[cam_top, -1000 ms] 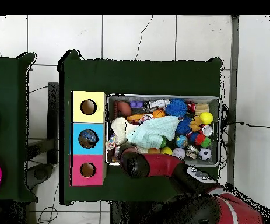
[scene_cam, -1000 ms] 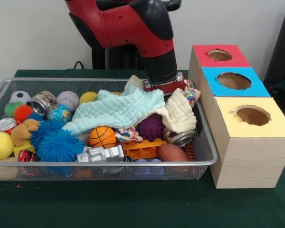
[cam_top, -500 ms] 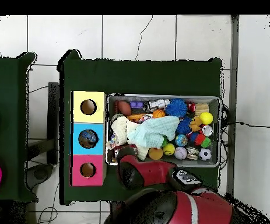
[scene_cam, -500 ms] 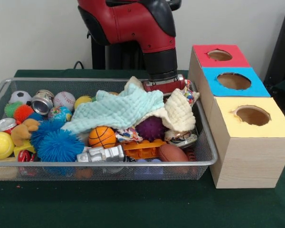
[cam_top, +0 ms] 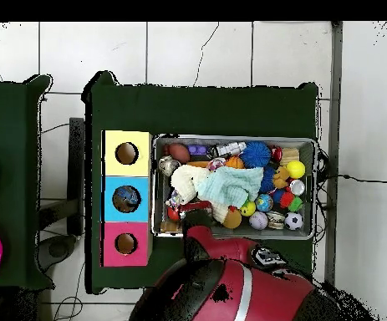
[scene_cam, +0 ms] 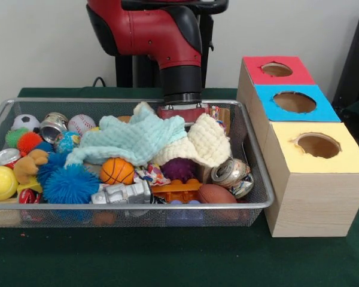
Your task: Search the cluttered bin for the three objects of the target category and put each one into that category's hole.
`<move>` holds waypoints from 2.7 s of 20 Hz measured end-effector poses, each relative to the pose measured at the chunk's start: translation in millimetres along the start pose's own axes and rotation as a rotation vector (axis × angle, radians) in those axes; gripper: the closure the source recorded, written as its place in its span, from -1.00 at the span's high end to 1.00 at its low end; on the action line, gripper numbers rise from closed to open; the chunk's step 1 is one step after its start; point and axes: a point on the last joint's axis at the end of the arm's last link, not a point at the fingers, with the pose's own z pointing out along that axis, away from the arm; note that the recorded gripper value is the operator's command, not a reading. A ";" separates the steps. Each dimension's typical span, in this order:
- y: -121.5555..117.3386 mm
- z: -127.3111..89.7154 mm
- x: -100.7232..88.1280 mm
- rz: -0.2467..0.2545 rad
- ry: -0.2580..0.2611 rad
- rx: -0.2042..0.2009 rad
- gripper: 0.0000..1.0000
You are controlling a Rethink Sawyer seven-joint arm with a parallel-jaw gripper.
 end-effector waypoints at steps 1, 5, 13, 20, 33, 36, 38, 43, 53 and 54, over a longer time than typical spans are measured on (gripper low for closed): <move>-2.0 -0.3 0.8 -0.006 0.001 0.005 1.00; -8.4 -2.2 1.8 -0.045 0.007 0.025 1.00; -15.9 -5.8 1.9 -0.117 0.009 0.040 1.00; -27.0 -7.9 0.6 -0.152 0.010 0.061 1.00; -36.1 -12.8 -9.4 -0.215 0.140 0.135 1.00; -44.5 -15.6 -13.8 -0.223 0.147 0.162 1.00; -51.3 -19.2 -15.2 -0.228 0.154 0.191 1.00; -64.7 -29.1 -19.7 -0.244 0.169 0.263 1.00; -103.6 -47.6 -34.6 -0.284 0.180 0.370 1.00; -107.0 -48.8 -35.3 -0.286 0.183 0.377 1.00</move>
